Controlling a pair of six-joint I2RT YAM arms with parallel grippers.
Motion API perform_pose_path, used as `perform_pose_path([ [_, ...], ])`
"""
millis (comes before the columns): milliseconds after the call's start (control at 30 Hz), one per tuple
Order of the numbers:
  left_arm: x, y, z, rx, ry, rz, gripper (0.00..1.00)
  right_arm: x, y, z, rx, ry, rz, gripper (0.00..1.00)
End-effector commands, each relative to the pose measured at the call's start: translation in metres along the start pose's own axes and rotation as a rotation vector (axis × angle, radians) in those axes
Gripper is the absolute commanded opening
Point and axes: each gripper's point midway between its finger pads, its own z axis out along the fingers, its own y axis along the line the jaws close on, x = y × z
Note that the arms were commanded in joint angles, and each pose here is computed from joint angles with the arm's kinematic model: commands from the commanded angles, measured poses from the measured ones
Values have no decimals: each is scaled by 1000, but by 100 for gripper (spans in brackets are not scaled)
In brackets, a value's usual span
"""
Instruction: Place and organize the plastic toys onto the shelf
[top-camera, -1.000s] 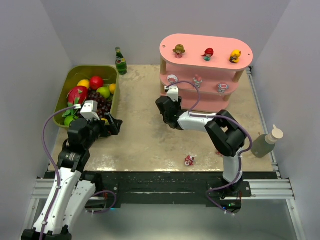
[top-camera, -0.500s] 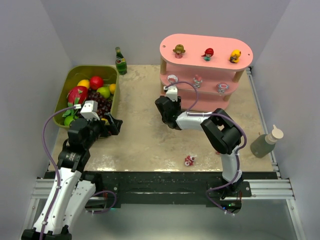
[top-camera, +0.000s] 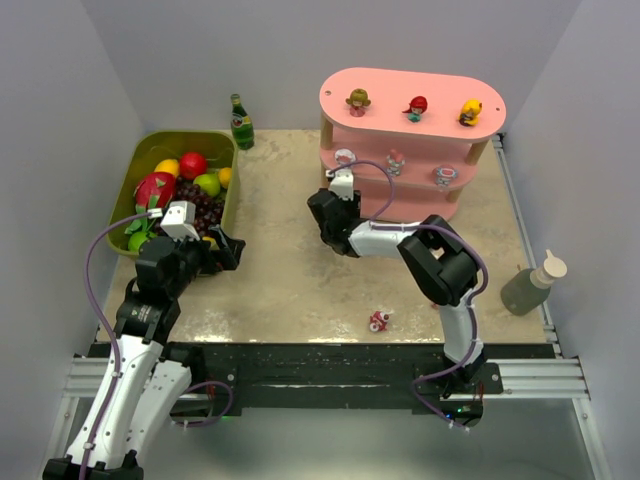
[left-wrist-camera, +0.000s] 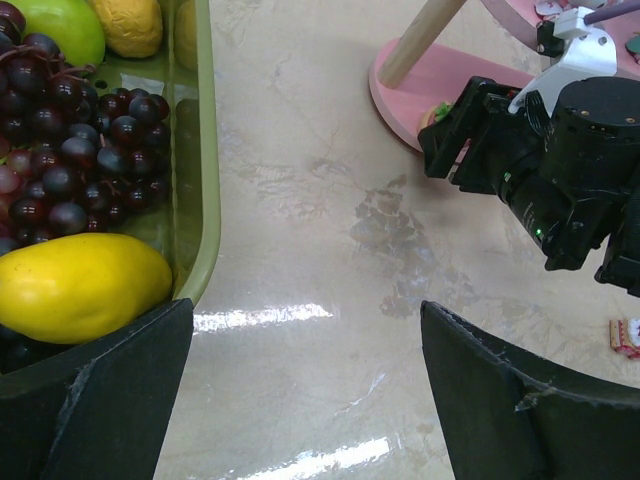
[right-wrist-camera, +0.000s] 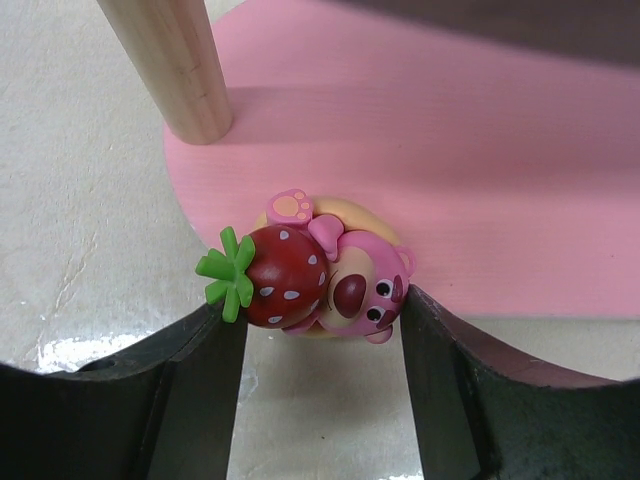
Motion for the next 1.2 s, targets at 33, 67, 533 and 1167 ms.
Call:
perform_pose_path([
  [33, 0, 1, 1, 1, 1, -6, 100, -25, 0, 7, 49, -39, 50, 61],
  [67, 1, 1, 1, 0, 2, -6, 100, -25, -1, 8, 55, -36, 49, 61],
  [533, 1, 1, 1, 1, 1, -4, 100, -26, -4, 15, 66, -15, 46, 71],
  [1167, 1, 1, 1, -2, 0, -4, 99, -51, -4, -7, -35, -74, 63, 77],
])
